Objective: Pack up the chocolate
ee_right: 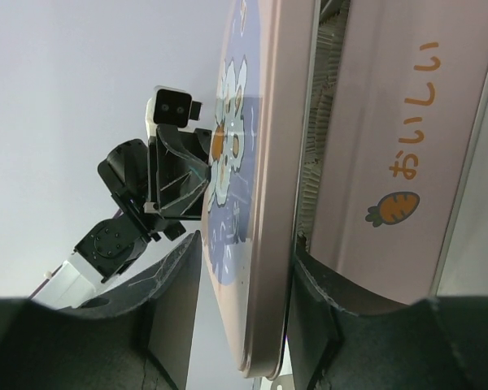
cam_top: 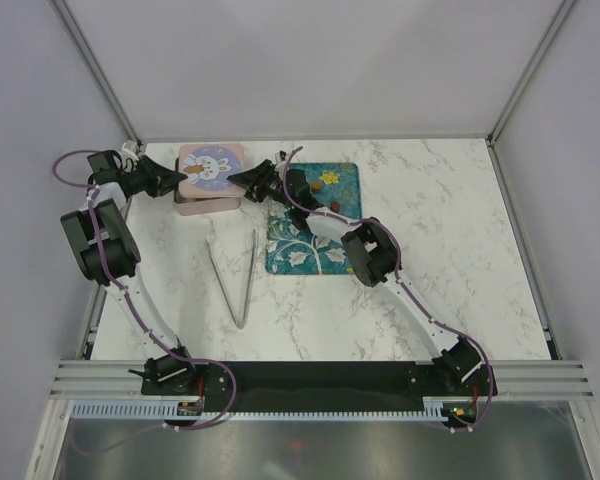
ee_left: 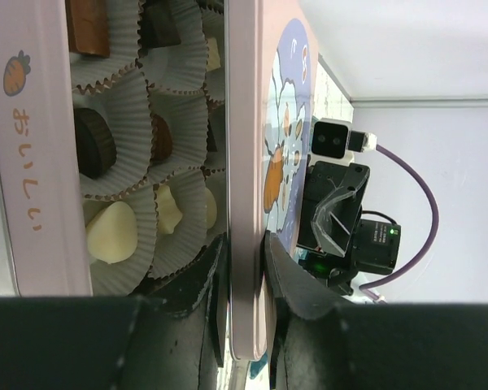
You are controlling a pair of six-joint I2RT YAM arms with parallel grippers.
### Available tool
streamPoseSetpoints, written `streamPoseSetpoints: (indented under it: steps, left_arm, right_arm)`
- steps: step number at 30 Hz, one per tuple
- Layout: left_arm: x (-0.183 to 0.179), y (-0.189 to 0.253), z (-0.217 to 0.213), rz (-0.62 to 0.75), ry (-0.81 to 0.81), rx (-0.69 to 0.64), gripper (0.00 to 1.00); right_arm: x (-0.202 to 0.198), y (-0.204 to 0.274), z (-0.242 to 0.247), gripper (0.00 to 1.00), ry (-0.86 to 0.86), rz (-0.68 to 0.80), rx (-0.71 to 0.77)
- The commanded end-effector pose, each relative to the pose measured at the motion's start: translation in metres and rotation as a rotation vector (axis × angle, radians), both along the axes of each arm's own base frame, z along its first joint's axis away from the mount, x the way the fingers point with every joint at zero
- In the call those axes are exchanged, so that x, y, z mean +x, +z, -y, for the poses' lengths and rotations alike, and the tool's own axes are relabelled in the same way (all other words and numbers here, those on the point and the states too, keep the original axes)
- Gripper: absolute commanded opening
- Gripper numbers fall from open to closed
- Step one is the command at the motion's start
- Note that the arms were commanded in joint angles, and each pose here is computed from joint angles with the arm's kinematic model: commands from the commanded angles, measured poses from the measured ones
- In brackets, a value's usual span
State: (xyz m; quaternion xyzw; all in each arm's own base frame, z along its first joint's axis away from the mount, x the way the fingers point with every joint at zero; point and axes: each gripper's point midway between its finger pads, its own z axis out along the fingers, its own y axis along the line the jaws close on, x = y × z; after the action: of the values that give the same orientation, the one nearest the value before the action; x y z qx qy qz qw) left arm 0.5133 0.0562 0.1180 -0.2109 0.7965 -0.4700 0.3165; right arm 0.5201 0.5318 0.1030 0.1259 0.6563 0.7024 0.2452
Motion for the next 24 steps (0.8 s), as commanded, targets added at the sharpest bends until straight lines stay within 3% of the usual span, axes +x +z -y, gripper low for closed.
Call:
streamPoseSetpoints:
  steps: [1, 24]
  left_arm:
    - [0.011, 0.008, -0.019, 0.05, 0.027, 0.054, 0.05]
    - [0.014, 0.006, -0.035, 0.055, 0.061, 0.085, 0.04]
  right_arm:
    - [0.004, 0.054, 0.005, 0.5, -0.015, 0.11, 0.028]
    - [0.019, 0.04, 0.013, 0.45, -0.062, 0.151, -0.088]
